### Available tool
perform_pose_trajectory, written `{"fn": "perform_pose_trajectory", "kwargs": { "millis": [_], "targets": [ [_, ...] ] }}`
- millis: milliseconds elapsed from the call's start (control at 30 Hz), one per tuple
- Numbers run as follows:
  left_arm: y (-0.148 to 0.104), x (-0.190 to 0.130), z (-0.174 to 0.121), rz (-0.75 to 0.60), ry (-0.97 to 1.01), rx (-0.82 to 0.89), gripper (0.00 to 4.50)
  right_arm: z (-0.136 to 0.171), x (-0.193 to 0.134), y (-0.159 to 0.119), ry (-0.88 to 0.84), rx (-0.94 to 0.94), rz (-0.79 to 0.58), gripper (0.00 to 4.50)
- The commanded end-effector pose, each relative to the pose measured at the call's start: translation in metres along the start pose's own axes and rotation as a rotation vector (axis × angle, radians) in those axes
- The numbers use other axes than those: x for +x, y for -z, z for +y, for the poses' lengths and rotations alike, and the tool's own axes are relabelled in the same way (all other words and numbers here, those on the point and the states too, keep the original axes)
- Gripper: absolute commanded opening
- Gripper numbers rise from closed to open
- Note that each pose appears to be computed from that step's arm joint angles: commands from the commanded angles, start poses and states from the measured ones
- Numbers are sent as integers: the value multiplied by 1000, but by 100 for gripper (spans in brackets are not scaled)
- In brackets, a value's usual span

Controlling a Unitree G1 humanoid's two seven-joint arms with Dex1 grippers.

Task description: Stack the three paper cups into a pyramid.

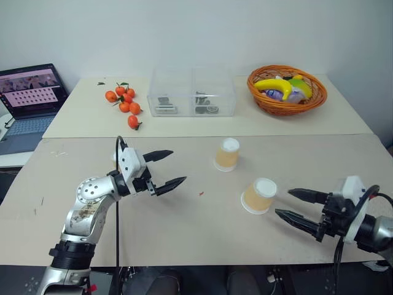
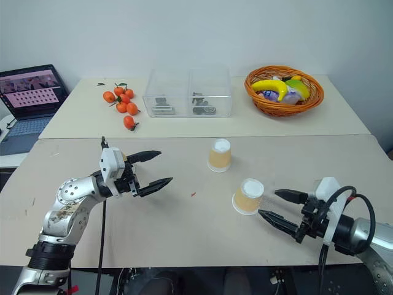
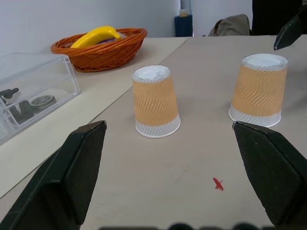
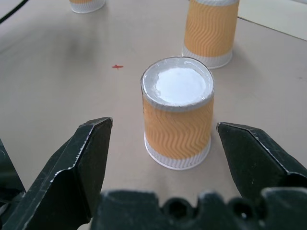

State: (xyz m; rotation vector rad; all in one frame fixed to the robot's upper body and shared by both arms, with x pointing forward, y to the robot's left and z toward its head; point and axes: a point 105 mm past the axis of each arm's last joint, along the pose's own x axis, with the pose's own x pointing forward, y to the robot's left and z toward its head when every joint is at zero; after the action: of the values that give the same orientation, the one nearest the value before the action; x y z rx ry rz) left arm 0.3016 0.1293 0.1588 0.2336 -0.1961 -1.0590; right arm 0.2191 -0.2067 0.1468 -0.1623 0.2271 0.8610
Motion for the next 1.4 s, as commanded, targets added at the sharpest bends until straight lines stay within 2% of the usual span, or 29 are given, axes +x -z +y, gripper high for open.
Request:
{"fn": "perform_pose_trajectory", "kwargs": {
  "millis": [33, 500, 1033, 1267, 1400],
  "targets": [
    [-8, -2, 0, -23, -10, 18, 450, 2, 10, -5, -16, -20, -30, 414],
    [-11, -17, 3, -48, -171, -63, 450, -14, 38, -8, -52, -25, -93, 414],
    [-16, -39, 0, -64, -336, -122, 450, -16, 75, -5, -158, -23, -119, 414],
    [-12, -60, -5, -71, -438, -264, 450, -22, 85, -14, -168, -17, -160, 233],
    [-2, -72, -14, -34, -466, -310, 450, -21, 90, -21, -198, -31, -167, 233]
  ]
}}
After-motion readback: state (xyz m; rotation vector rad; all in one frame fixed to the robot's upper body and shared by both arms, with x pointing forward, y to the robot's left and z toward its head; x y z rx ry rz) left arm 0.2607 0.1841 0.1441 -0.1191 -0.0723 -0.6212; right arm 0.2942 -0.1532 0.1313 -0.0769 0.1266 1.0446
